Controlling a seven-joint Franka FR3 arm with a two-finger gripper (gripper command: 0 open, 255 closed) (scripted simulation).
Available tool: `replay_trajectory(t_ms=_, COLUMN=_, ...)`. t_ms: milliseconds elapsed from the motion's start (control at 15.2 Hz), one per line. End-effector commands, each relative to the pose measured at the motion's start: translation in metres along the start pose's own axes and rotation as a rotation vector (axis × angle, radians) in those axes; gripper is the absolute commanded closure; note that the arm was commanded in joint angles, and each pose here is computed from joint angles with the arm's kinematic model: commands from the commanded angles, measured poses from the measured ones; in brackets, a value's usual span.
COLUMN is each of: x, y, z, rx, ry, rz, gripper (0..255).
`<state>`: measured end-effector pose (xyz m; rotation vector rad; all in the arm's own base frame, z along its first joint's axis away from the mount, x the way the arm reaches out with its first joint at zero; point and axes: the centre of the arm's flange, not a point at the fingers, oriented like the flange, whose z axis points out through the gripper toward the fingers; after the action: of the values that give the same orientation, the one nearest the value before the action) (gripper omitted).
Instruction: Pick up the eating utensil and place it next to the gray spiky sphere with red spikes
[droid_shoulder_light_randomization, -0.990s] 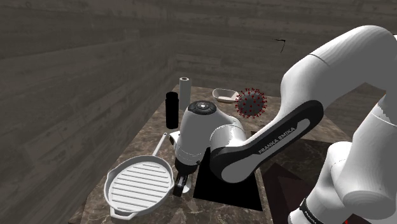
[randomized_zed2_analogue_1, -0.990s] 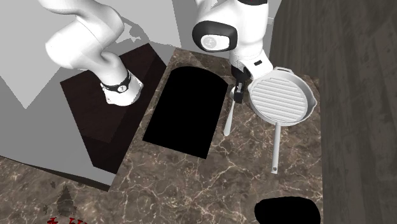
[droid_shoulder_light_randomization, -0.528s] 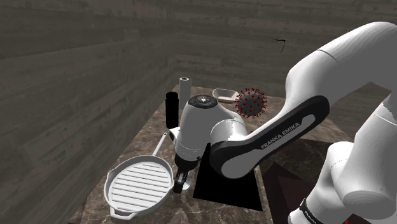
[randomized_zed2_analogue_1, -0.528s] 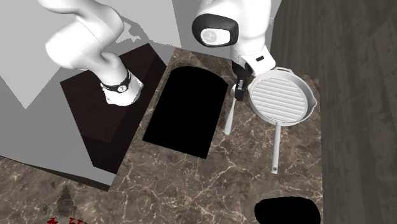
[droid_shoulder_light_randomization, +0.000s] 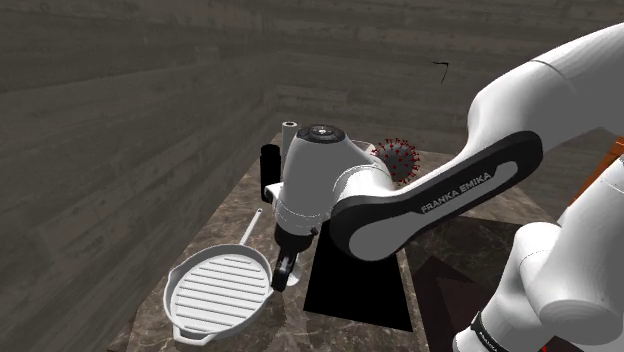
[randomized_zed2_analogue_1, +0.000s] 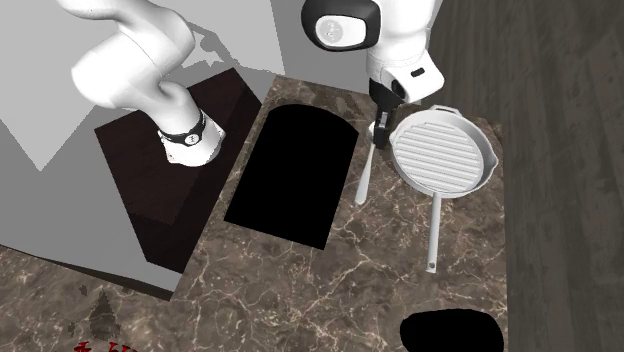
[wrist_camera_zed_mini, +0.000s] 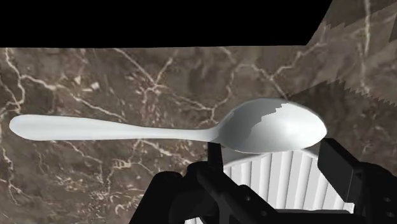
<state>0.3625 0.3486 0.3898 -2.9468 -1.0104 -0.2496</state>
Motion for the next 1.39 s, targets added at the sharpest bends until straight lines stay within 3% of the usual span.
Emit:
replay_trajectory(t_ms=0, x=0.001, y=0.0, z=-0.011, rx=0.0, ry=-0.001, rz=0.0, gripper=255)
replay_trajectory(t_ms=1320, x=0.017, y=0.003, z=-0.115, rx=0.0, ry=-0.001, rz=0.0, gripper=255)
